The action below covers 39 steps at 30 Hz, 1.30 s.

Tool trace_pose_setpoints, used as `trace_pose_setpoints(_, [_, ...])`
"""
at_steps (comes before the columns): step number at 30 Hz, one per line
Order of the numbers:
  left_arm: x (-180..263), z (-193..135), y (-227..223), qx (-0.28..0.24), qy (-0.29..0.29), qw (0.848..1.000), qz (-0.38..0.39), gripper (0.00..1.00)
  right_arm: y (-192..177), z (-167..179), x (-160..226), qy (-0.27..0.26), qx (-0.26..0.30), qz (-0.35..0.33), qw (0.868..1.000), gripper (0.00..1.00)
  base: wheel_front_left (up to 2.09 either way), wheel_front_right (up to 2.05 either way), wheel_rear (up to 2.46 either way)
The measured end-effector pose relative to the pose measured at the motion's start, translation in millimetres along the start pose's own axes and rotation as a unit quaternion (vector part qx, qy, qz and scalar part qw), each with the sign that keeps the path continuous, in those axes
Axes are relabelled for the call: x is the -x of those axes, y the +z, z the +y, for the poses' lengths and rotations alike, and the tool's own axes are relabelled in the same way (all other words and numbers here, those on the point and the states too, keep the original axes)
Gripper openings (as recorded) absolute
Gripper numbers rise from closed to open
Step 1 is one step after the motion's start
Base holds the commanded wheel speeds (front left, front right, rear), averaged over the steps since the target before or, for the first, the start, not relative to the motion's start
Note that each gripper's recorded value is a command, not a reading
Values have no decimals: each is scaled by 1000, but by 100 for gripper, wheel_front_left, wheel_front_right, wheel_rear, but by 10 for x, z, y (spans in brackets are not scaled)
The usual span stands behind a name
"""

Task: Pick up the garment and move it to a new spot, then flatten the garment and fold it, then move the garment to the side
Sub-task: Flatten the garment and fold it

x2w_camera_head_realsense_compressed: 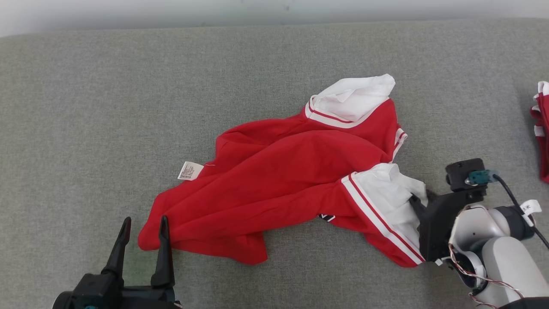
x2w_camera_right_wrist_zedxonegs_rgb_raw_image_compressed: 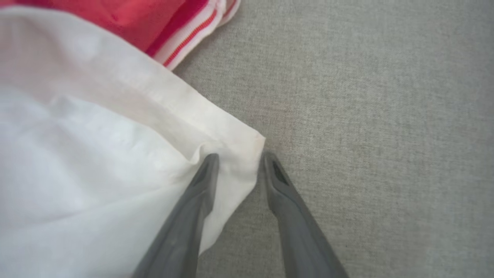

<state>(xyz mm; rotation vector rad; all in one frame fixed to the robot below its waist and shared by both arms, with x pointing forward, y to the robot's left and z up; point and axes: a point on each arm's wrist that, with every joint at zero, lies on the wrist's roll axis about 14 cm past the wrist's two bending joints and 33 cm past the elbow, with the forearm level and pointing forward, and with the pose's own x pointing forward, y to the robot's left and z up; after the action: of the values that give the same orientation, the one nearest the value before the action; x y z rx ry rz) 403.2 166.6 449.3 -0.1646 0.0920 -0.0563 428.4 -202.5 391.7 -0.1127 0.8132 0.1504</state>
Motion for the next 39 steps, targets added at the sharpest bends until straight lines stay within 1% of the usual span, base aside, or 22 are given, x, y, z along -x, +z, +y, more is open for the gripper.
trace_pose_setpoints(1, [-1, 4, -4, 0, 1, 1000, 0, 100, -5, 14, -7, 2, 0, 1, 1000, 0, 0, 0, 0])
trace_pose_setpoints(3, [1, 8, -13, 2, 2, 1000, 2, 100, 37, 12, -5, 3, 2, -7, 1000, 0, 0, 0, 0])
trace_pose_setpoints(5, [3, 10, -16, 3, 2, 1000, 2, 100, 157, -77, 25, -10, 9, -37, 999, 0, 0, 0, 0])
trace_pose_setpoints(7, [6, 17, -10, 3, 4, 1000, 1, 100, 423, -221, 99, -35, 28, -97, 994, 0, 0, 0, 0])
trace_pose_setpoints(9, [10, 5, 5, 4, 1, 1000, -1, 100, 748, -323, 209, -57, 50, -163, 984, 0, 0, 0, 0])
trace_pose_setpoints(12, [18, -21, 32, 6, -2, 1000, -6, 100, 1191, -342, 405, -75, 91, -258, 959, 0, 0, 0, 0])
trace_pose_setpoints(13, [21, -26, 42, 6, -3, 1000, -7, 100, 1342, -308, 487, -76, 114, -291, 947, 0, 0, 0, 0])
trace_pose_setpoints(15, [32, -52, 60, 7, -7, 1000, -10, 100, 1629, -265, 693, -83, 155, -359, 917, 0, 0, 0, 0])
trace_pose_setpoints(17, [48, -67, 79, 8, -8, 1000, -12, 100, 1768, -201, 851, -83, 197, -401, 891, 0, 0, 0, 0])
trace_pose_setpoints(18, [55, -64, 89, 8, -8, 1000, -14, 100, 1787, -157, 902, -80, 216, -414, 881, 0, 0, 0, 0])
trace_pose_setpoints(19, [64, -62, 97, 8, -7, 1000, -15, 100, 1747, -125, 921, -74, 231, -415, 877, 0, 0, 0, 0])
trace_pose_setpoints(20, [75, -71, 101, 10, -8, 1000, -16, 100, 1657, -88, 909, -64, 242, -409, 878, 0, 0, 0, 0])
trace_pose_setpoints(21, [92, -69, 99, 9, -8, 1000, -15, 100, 1517, -48, 878, -49, 247, -396, 883, 0, 0, 0, 0])
trace_pose_setpoints(24, [118, -59, 97, 9, -5, 1000, -15, 100, 972, 61, 799, 1, 252, -340, 906, 0, 0, 0, 0])
trace_pose_setpoints(27, [118, -55, 83, 10, -4, 1000, -14, 100, 430, 113, 780, 39, 224, -276, 934, 0, 0, 0, 0])
trace_pose_setpoints(28, [119, -52, 72, 8, -4, 1000, -12, 100, 304, 119, 801, 45, 205, -262, 942, 0, 0, 0, 0])
trace_pose_setpoints(29, [109, -63, 67, 9, -7, 1000, -12, 100, 47, 124, 855, 52, 170, -232, 957, 4, 0, 0, 0])
trace_pose_setpoints(30, [102, -62, 70, 8, -7, 1000, -12, 100, -70, 136, 886, 54, 151, -218, 963, 28, 0, 0, 0])
trace_pose_setpoints(31, [91, -69, 73, 8, -8, 1000, -13, 100, -206, 125, 909, 52, 132, -197, 970, 46, 0, 0, 0])
trace_pose_setpoints(32, [79, -78, 76, 7, -10, 1000, -13, 100, -329, 118, 932, 51, 117, -177, 976, 100, 0, 0, 0])
trace_pose_setpoints(36, [27, -138, 49, 6, -21, 1000, -10, 100, -671, -54, 1001, 20, 66, -113, 991, 100, 0, 0, 0])
trace_pose_setpoints(39, [-7, -186, 28, 8, -28, 1000, -8, 100, -739, -290, 1057, -28, 31, -101, 994, 100, 0, 0, 0])
